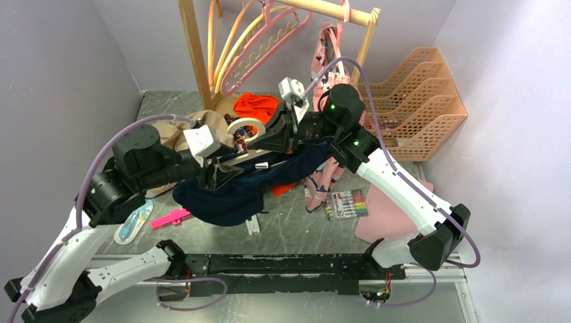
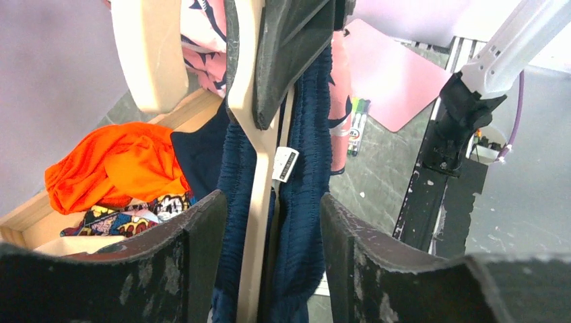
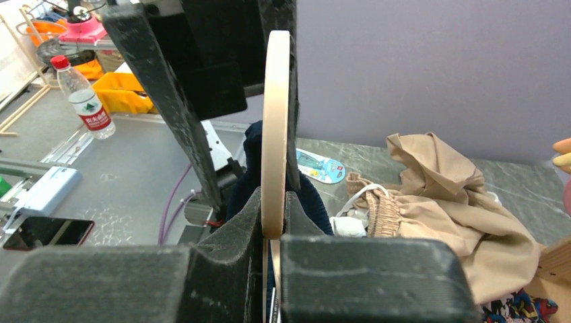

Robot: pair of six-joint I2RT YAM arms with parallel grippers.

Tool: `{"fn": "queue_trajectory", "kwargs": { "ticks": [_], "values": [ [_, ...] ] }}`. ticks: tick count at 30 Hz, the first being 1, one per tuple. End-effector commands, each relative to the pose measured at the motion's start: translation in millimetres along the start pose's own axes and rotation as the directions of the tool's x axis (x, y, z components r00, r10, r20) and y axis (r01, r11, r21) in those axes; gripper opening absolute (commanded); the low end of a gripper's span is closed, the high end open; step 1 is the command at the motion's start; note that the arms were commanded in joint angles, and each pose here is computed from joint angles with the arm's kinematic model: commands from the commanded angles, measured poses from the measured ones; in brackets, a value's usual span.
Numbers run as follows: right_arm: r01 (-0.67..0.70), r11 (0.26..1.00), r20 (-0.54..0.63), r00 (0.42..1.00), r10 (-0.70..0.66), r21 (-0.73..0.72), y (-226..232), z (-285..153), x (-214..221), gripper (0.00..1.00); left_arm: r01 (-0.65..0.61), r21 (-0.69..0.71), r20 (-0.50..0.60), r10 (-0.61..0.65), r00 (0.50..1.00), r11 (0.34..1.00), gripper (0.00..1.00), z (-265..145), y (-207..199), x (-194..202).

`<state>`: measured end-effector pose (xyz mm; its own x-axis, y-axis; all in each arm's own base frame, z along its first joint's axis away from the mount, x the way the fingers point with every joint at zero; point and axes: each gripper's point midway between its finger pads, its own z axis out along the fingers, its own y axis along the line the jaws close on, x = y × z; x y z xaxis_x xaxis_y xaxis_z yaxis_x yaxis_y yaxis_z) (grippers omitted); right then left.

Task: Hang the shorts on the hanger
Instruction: Place the hanger at the clothesline.

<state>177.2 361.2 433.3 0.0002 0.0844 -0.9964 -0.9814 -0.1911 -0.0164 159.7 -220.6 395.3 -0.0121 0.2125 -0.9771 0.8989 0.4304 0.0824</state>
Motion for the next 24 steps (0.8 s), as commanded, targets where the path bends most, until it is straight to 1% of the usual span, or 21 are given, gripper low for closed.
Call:
{"fn": "queue_trajectory", "kwargs": {
  "ticks": [1, 4, 9, 13, 18, 24],
  "values": [
    [0.066, 0.997, 0.03, 0.997, -0.067, 0.029, 3, -4, -17, 0.0, -0.028, -0.009, 0.064, 0.029, 0.998, 1.0, 0.6, -15, -3, -19],
    [0.068, 0.997, 0.033, 0.997, -0.069, 0.027, 3, -4, -18, 0.0, -0.031, 0.001, 0.035, 0.031, 0.999, 1.0, 0.63, -18, -5, -12],
    [0.073, 0.997, 0.039, 0.997, -0.073, 0.014, 5, -4, -19, 0.0, -0.045, -0.006, -0.011, 0.045, 0.999, 0.999, 0.65, -18, -3, -1],
    [0.073, 0.997, 0.047, 0.996, -0.073, -0.009, 10, -4, -22, 0.0, -0.062, 0.012, -0.029, 0.062, 0.998, 0.998, 0.65, -13, -4, 4],
    [0.079, 0.996, 0.053, 0.996, -0.076, -0.045, 18, -4, -25, 0.0, -0.085, -0.001, -0.048, 0.085, 0.995, 0.996, 0.65, -8, 2, 7],
    [0.089, 0.992, 0.06, 0.995, -0.085, -0.083, 29, -7, -29, 0.0, -0.088, 0.017, -0.08, 0.09, 0.993, 0.996, 0.64, -3, 2, 17]
  ]
}}
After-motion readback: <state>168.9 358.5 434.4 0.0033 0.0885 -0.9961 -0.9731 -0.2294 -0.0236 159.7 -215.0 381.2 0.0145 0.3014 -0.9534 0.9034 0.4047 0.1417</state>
